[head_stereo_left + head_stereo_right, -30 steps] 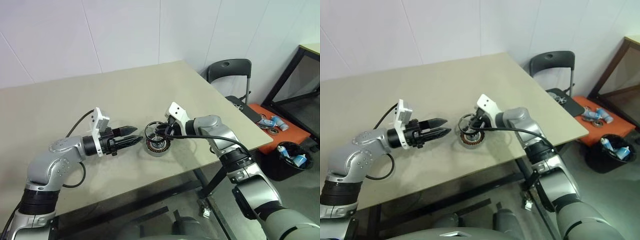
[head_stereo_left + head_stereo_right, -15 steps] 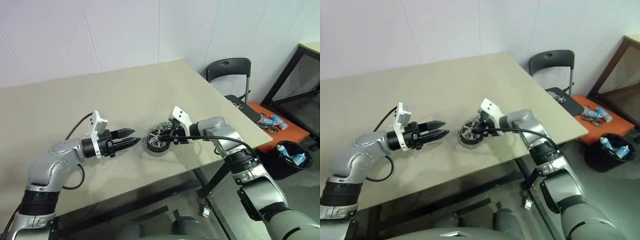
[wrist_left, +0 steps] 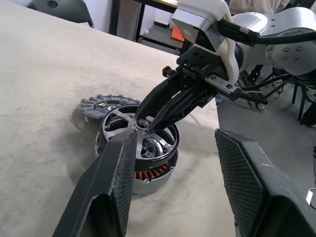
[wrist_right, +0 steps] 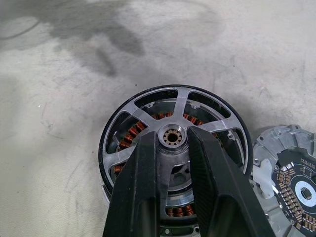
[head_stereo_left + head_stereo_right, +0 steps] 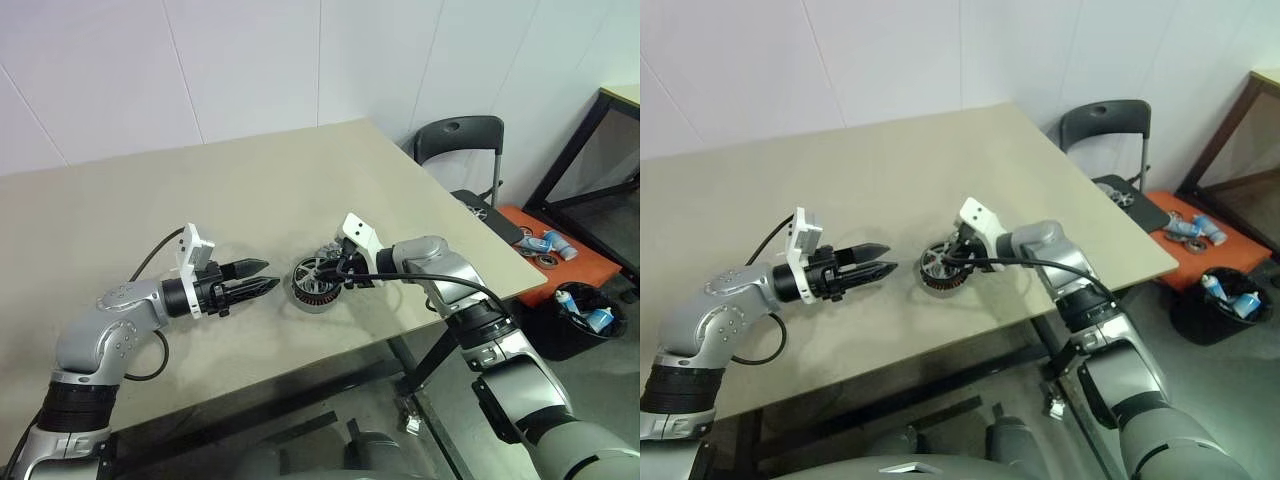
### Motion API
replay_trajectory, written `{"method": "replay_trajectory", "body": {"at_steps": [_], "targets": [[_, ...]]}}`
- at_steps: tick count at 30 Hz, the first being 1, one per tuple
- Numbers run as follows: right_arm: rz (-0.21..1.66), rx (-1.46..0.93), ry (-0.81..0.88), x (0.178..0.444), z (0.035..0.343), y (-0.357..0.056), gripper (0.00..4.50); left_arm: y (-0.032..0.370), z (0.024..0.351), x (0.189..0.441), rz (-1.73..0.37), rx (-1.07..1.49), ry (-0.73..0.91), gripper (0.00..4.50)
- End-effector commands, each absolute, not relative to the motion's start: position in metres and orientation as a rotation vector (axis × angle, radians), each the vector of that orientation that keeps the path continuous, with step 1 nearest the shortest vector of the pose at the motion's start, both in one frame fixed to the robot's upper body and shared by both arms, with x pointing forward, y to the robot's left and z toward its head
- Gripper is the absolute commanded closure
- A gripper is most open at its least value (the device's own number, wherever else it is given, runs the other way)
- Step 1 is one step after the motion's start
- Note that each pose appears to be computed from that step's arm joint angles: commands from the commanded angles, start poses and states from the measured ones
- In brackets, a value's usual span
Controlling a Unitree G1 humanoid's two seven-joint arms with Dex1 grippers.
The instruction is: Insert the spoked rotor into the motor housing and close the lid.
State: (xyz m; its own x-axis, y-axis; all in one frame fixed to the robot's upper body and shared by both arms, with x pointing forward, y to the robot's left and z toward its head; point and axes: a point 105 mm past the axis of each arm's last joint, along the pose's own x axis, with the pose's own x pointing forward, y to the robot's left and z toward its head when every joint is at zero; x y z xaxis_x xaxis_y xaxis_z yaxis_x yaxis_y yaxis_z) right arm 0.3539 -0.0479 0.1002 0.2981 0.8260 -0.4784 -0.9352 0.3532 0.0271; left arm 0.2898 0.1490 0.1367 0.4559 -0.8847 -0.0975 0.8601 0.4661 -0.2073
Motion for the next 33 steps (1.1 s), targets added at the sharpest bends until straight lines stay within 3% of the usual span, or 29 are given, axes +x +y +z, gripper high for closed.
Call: {"method": "replay_trajectory", "body": {"at_steps": [1,13,33], "targets": [[1.21,-0.295,0.388,0.354,0.116,-0.041,4.02,0.151,0.145,0.291,-1.079,-0.11,0.167,1.84],[1.235,-0.207,0.378,0.354,0.132,-0.037,4.02,0.152,0.142,0.292,-1.071,-0.114,0.18,1.84],[1.212,-0.293,0.394,0.353,0.113,-0.041,4.02,0.151,0.14,0.291,-1.072,-0.112,0.192,1.84]]}}
